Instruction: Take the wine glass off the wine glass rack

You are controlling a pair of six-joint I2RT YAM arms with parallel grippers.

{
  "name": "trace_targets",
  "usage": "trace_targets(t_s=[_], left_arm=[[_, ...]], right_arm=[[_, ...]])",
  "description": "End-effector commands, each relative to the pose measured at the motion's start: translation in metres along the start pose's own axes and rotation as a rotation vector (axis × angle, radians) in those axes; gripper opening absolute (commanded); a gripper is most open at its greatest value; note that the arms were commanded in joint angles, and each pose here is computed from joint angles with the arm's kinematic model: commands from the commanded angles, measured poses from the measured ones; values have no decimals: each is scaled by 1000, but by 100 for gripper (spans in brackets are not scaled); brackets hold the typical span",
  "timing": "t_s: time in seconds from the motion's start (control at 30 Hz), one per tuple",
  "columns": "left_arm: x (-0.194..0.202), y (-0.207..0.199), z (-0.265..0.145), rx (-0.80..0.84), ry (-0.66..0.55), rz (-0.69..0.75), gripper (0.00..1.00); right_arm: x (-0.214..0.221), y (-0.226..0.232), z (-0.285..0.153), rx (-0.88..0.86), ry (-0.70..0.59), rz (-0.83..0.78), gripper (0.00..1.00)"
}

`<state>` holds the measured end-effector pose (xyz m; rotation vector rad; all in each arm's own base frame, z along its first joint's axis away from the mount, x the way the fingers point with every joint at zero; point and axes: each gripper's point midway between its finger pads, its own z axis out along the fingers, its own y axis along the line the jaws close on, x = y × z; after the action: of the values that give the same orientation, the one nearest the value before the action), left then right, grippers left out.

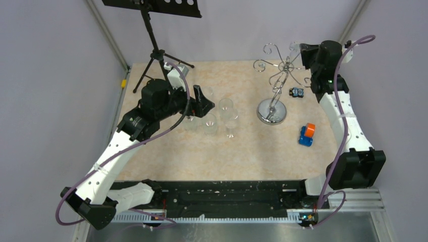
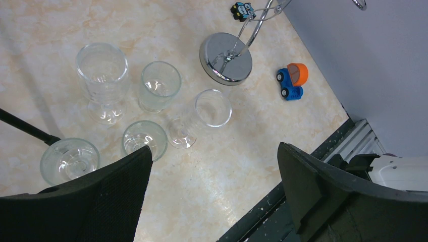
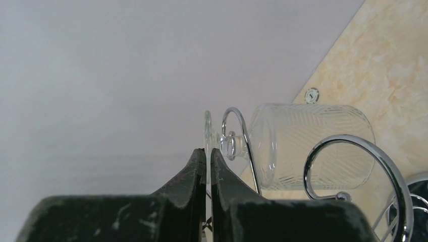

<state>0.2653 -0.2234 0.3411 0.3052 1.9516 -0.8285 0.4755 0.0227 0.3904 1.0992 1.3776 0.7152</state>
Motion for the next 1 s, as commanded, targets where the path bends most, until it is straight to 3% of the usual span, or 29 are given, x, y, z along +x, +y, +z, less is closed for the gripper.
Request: trace_targets(t_s=[0.0, 0.97], left_arm=[[-15, -6, -4, 25, -63, 8, 97], [-14, -5, -4, 22, -62, 3, 97]], right_arm=[[-23, 64, -33, -209, -8, 97, 0], [26, 73, -6, -355, 194, 209, 0]])
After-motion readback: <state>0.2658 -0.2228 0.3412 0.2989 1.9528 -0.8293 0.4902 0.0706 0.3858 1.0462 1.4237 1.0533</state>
